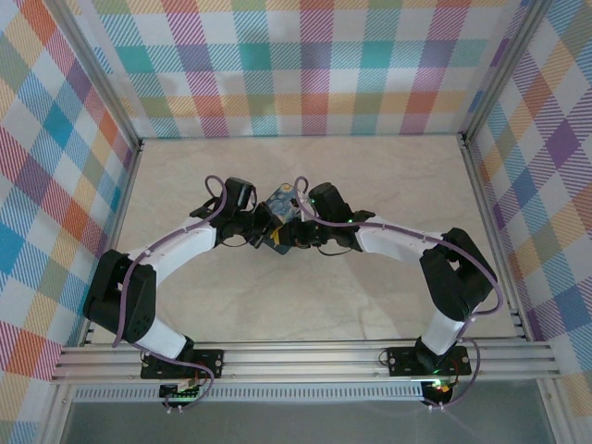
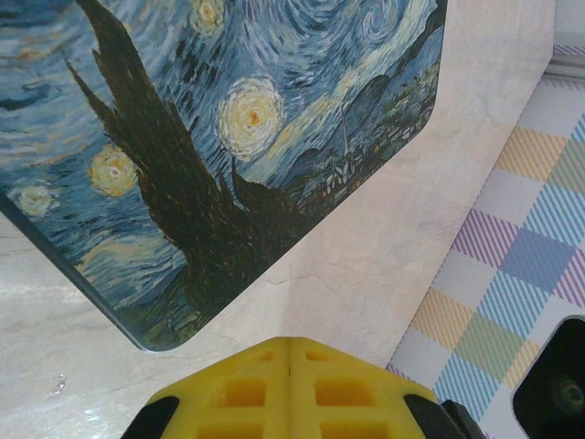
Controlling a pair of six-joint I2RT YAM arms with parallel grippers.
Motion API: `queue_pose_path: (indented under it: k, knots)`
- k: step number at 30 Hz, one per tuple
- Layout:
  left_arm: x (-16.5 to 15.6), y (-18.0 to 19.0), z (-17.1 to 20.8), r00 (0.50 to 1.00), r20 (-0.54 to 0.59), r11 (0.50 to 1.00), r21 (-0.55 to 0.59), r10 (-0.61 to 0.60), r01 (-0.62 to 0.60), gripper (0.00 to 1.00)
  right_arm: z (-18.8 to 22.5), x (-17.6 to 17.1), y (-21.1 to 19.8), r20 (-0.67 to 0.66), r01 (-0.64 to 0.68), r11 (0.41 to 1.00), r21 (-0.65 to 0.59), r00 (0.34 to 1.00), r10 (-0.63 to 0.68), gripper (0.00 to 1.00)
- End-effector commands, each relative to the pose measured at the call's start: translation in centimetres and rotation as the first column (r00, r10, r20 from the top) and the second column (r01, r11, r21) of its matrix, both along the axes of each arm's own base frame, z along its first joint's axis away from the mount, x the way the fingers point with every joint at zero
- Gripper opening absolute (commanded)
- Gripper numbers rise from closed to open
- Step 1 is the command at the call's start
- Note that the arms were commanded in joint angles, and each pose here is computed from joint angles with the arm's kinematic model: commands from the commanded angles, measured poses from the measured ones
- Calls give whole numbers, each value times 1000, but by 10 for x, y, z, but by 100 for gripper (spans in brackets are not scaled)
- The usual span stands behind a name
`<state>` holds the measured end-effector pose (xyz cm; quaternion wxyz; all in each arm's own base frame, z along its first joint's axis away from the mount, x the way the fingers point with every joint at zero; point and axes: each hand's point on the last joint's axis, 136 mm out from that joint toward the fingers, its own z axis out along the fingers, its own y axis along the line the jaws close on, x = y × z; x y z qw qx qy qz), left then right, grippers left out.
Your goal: Unlock a padlock with a key
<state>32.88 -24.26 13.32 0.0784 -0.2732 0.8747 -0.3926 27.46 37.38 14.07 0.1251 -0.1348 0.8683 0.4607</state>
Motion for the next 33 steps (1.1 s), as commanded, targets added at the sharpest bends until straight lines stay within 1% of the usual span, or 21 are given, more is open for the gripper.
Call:
queue_pose_path:
  k: [1,3,4,8,10,12,14,17,19,21,24,29,33]
  knots:
    - [1,-6,12,999,26,1000,-6,-22,22,0,8,1,6,22,-21,1000,15,1000,20,12]
    - [2,-3,12,999,32,1000,16,-18,17,0,8,1,6,20,-17,1000,18,1000,16,11]
    - [-3,2,7,1000,4,999,45,-17,17,4,7,1,5,19,-13,1000,15,1000,13,11]
    - [-1,21,8,1000,6,993,117,1,-1,33,4,4,0,11,11,1000,5,1000,-11,9]
    - [1,31,9,1000,3,993,120,16,-16,42,4,7,-2,6,24,1000,3,1000,-24,9]
    - [2,40,10,1000,-3,993,116,30,-29,48,4,10,-6,4,39,999,3,999,-39,9]
    - [2,47,11,999,-3,993,115,41,-41,51,4,15,-10,-1,60,998,2,998,-60,9]
    - [-3,53,11,999,-1,992,117,44,-44,51,4,23,-16,-17,101,995,16,995,-100,8]
    - [-9,53,10,999,-3,994,106,38,-38,47,4,28,-20,-32,127,991,30,991,-126,8]
    - [-17,52,9,999,-12,997,66,49,-48,44,4,33,-22,-50,157,986,47,987,-155,8]
    - [-26,49,5,995,-41,995,3,97,-96,40,2,37,-24,-64,186,981,56,981,-182,8]
    - [-29,39,3,981,-86,980,-89,172,-179,40,5,42,-22,-87,219,972,86,973,-212,8]
    - [-27,36,7,974,-94,969,-114,208,-218,39,10,43,-19,-103,237,964,123,969,-226,8]
